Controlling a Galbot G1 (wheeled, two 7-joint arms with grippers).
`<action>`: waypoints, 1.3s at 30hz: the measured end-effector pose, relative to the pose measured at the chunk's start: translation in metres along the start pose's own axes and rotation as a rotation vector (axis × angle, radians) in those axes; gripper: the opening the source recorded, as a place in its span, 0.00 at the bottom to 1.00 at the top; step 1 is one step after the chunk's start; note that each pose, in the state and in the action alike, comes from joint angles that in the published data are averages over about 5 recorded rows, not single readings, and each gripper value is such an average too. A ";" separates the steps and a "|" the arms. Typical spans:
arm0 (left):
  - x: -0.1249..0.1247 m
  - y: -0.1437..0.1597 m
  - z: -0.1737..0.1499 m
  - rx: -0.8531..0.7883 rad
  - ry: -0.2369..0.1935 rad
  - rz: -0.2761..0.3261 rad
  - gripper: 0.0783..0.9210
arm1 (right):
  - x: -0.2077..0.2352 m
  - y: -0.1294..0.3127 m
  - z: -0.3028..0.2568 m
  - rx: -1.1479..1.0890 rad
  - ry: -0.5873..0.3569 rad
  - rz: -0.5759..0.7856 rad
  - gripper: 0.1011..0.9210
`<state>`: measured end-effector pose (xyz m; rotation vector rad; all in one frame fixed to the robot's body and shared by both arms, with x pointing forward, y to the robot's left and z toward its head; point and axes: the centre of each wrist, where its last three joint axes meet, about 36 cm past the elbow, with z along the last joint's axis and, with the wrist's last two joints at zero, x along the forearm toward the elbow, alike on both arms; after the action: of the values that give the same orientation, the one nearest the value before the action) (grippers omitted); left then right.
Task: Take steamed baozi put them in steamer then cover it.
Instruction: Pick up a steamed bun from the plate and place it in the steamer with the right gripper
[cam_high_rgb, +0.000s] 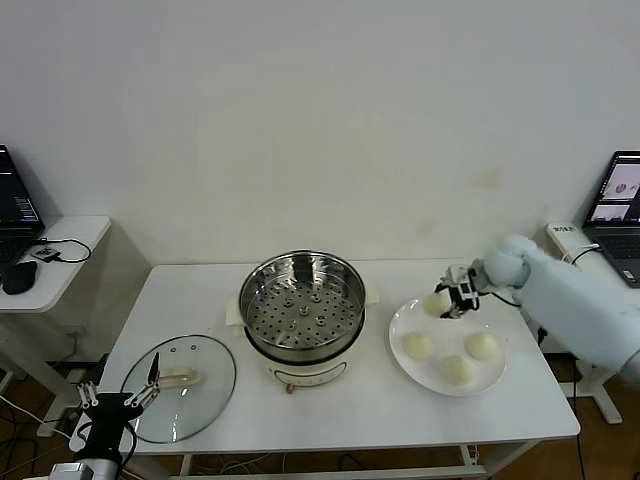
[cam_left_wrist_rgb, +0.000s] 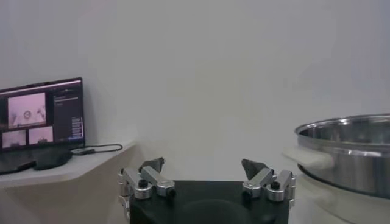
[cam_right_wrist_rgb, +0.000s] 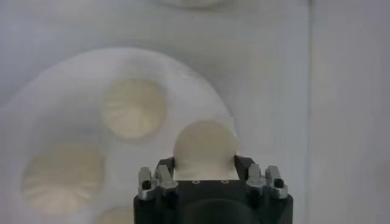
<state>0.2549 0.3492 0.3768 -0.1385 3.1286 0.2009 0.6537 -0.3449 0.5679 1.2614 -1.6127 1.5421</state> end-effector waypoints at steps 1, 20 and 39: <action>0.000 0.000 0.000 0.005 0.003 0.002 0.88 | 0.008 -0.004 -0.004 0.007 -0.012 0.007 0.64; 0.014 -0.009 0.007 0.095 0.049 0.040 0.88 | 0.066 -0.068 -0.121 0.262 -0.216 0.046 0.65; 0.018 -0.002 0.004 0.081 0.031 0.019 0.88 | -0.036 -0.076 -0.254 0.691 -0.216 -0.016 0.65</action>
<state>0.2371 0.3457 0.3725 -0.1128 3.1636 0.0720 0.6849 -0.0824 0.6115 1.8394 -1.2061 2.1069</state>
